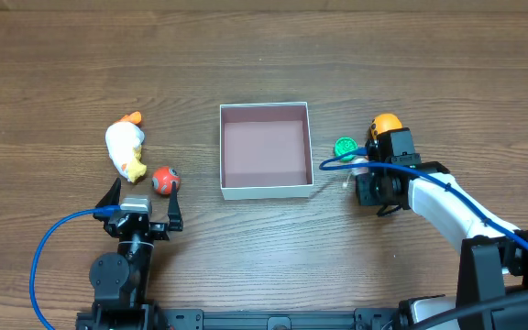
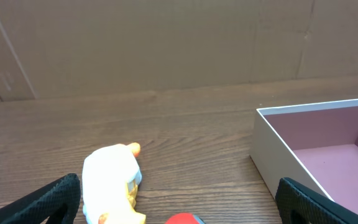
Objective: Pack container
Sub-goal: 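Close the right gripper on the pig toy's wooden stick and lift, then carry the pig toy left into the box and release it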
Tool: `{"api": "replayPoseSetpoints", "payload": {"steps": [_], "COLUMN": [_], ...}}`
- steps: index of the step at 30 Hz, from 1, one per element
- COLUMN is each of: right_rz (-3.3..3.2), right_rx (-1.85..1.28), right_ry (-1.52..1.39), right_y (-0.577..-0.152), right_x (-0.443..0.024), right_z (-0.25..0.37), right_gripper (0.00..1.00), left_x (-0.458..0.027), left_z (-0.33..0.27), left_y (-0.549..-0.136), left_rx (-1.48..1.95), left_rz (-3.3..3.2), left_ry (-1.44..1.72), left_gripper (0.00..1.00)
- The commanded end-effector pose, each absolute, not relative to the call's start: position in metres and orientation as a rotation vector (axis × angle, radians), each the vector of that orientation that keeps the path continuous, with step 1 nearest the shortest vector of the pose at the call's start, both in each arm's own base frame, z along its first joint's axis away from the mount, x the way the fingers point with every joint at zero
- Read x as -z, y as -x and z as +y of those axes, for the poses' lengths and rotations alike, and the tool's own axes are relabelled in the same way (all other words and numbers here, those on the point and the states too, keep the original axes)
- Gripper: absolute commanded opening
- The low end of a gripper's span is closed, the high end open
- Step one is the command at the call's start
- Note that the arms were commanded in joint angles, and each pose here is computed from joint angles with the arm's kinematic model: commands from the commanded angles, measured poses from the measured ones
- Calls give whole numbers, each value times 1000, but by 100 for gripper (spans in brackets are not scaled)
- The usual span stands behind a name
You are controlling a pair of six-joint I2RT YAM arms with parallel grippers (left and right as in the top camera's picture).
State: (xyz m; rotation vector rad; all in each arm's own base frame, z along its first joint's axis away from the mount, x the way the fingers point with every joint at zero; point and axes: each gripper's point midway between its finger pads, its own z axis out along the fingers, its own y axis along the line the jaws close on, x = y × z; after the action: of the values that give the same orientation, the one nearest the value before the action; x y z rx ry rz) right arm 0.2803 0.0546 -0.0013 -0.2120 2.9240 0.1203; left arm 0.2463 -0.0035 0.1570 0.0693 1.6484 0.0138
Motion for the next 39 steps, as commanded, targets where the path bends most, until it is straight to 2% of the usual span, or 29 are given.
{"api": "replayPoseSetpoints", "payload": {"steps": [1,11,19,29,39], "right_rz": [2945,2952,2915,2782,2628], "right_rx": [-216,-343,-366,-366,-441], "right_ry": [217,186,234,424,549], "right_y": [-278,-292,-309,-317,-304], "right_x": [-5,-42,-88,-154,-177], "right_z": [67,83,103,168,249], "right_gripper": [14,4,4,4,4], "left_x": [-157,-157,-157,-157,-157], "left_z": [-4,-4,-4,-4,-4], "left_y": [-246,-246,-246,-246,-246], "left_rx": [-19,-19,-19,-19,-19], "left_rz": [1640,1640,1640,1640,1640], "left_ry": [-82,-82,-82,-82,-82], "left_gripper": [100,100,100,100,100]}}
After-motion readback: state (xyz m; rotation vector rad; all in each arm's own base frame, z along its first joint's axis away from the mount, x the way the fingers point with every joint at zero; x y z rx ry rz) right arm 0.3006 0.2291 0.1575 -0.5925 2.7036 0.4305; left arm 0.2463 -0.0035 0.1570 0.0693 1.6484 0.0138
